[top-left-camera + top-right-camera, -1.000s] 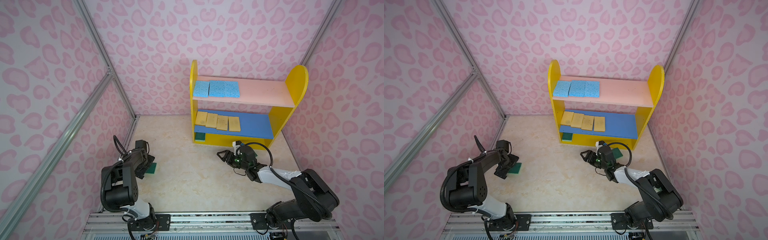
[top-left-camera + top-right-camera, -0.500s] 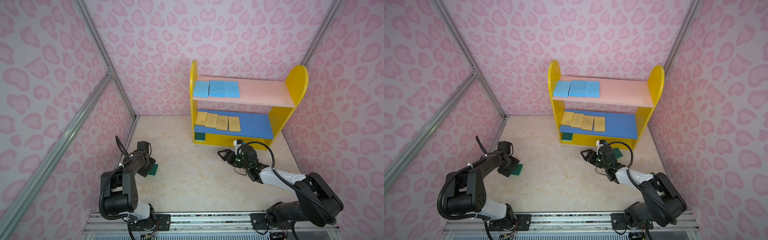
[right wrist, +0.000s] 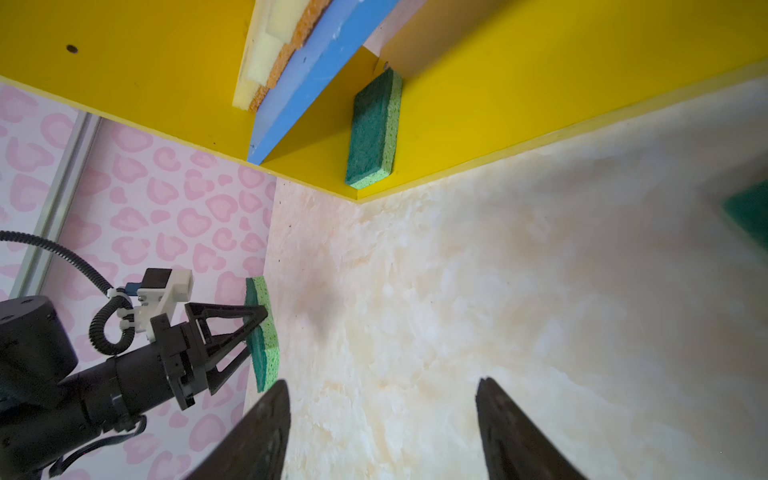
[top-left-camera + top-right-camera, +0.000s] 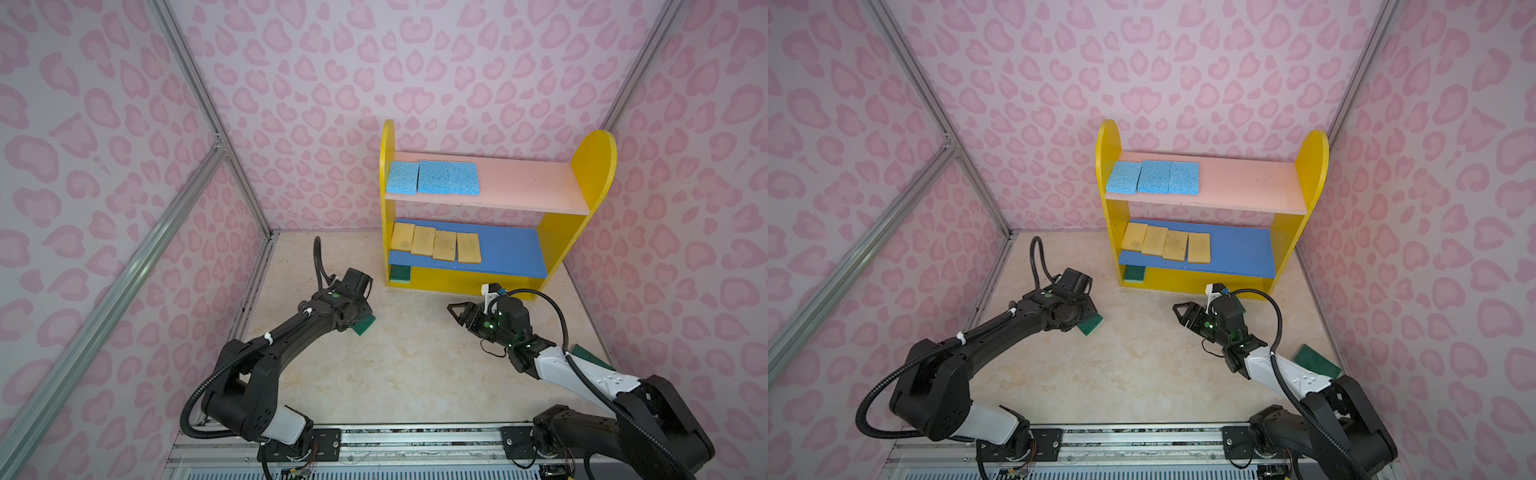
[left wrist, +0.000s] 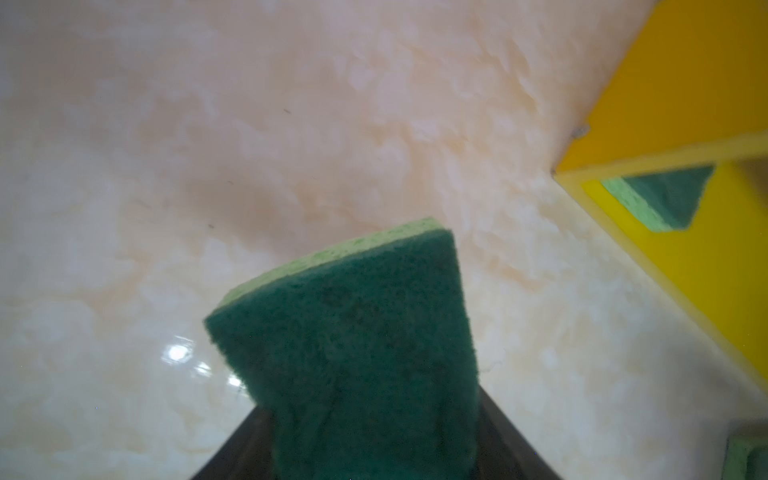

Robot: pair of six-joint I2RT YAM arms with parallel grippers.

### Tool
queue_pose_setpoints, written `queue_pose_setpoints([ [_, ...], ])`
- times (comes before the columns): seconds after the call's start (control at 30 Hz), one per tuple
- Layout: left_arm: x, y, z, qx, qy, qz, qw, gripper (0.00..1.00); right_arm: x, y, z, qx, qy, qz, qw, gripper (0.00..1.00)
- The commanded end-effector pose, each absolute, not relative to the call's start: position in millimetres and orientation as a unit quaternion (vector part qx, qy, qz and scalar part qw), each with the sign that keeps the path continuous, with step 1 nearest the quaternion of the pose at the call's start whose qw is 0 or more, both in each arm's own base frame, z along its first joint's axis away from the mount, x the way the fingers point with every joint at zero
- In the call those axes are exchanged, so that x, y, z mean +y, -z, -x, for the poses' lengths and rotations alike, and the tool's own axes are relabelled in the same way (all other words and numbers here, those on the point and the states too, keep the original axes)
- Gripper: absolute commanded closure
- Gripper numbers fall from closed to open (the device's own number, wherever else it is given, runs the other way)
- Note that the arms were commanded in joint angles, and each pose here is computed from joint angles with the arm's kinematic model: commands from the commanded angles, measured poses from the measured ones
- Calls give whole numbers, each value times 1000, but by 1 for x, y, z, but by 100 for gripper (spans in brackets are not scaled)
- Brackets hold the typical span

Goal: Place and organize the cleaning sponges onto the shelf
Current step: 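Carry the green sponge with the left gripper toward the waiting right gripper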

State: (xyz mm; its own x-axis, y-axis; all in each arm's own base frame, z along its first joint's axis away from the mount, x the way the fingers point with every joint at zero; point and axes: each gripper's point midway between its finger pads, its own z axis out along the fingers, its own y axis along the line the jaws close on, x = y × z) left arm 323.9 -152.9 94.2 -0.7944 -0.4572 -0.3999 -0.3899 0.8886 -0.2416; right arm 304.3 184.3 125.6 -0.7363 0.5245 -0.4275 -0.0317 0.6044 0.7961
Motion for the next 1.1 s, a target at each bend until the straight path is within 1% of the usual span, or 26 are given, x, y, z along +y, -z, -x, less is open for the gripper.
queue_pose_setpoints([
  [0.0, -193, -95, -321, 952, 60, 187, 234, 34, 167, -114, -295, 845, -391, -163, 328, 28],
  [0.13, -253, -85, -315, 965, 62, 109, 230, 33, 148, -110, -281, 847, -374, -176, 334, 27],
  [0.2, -273, -76, -311, 969, 61, 79, 227, 30, 139, -108, -275, 849, -362, -184, 339, 25],
  [0.23, -281, -74, -309, 970, 63, 67, 227, 26, 135, -107, -272, 850, -356, -185, 342, 23],
  [0.33, -294, -69, -304, 969, 76, 46, 230, 12, 130, -106, -265, 855, -345, -177, 344, 17],
  [0.37, -296, -71, -303, 968, 84, 44, 233, 5, 130, -104, -263, 858, -343, -174, 341, 16],
  [0.4, -297, -74, -302, 966, 92, 43, 236, 1, 130, -101, -261, 862, -340, -172, 333, 16],
  [0.5, -293, -88, -300, 959, 112, 38, 256, 2, 136, -93, -259, 870, -346, -168, 310, 16],
  [0.6, -287, -101, -294, 952, 133, 32, 273, 2, 144, -91, -260, 871, -359, -157, 295, 18],
  [0.63, -284, -103, -291, 951, 140, 30, 275, 7, 146, -91, -261, 872, -362, -153, 293, 19],
  [0.67, -281, -104, -288, 950, 146, 30, 276, 16, 149, -91, -261, 873, -364, -147, 289, 20],
  [0.77, -275, -100, -277, 947, 166, 31, 273, 44, 160, -91, -262, 878, -370, -125, 278, 21],
  [0.8, -272, -94, -273, 947, 170, 33, 270, 51, 165, -90, -262, 879, -371, -118, 274, 21],
  [0.83, -271, -91, -270, 947, 177, 35, 267, 56, 169, -89, -262, 881, -372, -113, 270, 22],
  [0.9, -268, -78, -265, 949, 182, 38, 255, 59, 176, -85, -261, 884, -372, -106, 263, 22],
  [1.07, -269, -51, -261, 951, 194, 46, 235, 57, 186, -86, -264, 881, -375, -105, 268, 23],
])
